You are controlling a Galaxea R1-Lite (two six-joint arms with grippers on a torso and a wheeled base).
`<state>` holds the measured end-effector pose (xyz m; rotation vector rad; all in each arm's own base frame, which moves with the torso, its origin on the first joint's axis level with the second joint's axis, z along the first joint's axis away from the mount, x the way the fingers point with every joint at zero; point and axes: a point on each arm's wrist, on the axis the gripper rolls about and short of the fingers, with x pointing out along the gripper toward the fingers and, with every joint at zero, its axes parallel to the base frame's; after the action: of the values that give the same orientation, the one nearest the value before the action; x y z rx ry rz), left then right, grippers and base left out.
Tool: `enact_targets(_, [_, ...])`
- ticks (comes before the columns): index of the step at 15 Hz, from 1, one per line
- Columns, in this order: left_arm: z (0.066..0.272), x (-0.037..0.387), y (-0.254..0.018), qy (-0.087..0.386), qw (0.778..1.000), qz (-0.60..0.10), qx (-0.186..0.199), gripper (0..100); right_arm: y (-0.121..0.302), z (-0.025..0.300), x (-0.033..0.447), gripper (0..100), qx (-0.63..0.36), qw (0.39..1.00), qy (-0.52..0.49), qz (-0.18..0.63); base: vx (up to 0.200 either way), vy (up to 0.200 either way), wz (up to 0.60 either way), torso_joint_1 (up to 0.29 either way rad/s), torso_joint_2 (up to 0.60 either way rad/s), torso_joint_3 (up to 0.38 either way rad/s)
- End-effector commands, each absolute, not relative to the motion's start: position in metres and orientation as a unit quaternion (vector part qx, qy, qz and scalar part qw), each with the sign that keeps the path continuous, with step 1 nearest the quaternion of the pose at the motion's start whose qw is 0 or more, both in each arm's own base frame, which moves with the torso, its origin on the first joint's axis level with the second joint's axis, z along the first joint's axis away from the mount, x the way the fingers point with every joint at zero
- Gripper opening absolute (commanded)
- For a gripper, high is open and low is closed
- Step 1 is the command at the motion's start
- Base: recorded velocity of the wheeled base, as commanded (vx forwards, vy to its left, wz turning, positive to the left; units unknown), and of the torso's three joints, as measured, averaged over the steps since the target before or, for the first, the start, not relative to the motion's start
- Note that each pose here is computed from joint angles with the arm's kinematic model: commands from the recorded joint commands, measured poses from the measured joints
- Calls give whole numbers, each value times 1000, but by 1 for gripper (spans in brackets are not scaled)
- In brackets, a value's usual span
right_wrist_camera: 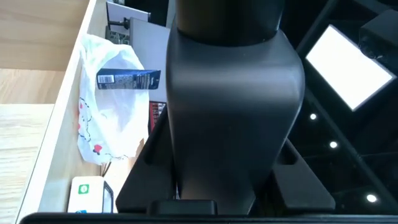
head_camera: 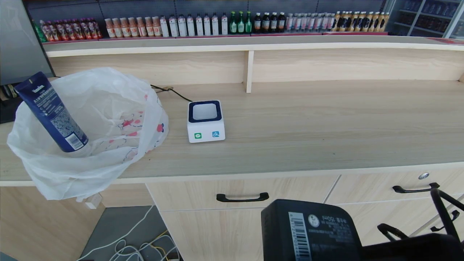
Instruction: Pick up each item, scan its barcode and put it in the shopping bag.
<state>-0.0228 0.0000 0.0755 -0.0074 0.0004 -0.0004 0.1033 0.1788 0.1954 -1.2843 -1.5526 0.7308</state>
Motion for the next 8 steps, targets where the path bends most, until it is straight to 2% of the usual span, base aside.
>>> enact_targets(1, [75, -23, 0, 0, 1000, 0, -4, 100, 182, 204, 105, 0, -528, 473, -650, 275, 0, 0, 0, 0, 0, 0])
enact_targets(8, [75, -23, 0, 0, 1000, 0, -4, 100, 185, 206, 108, 0, -528, 473, -652, 269, 0, 0, 0, 0, 0, 0])
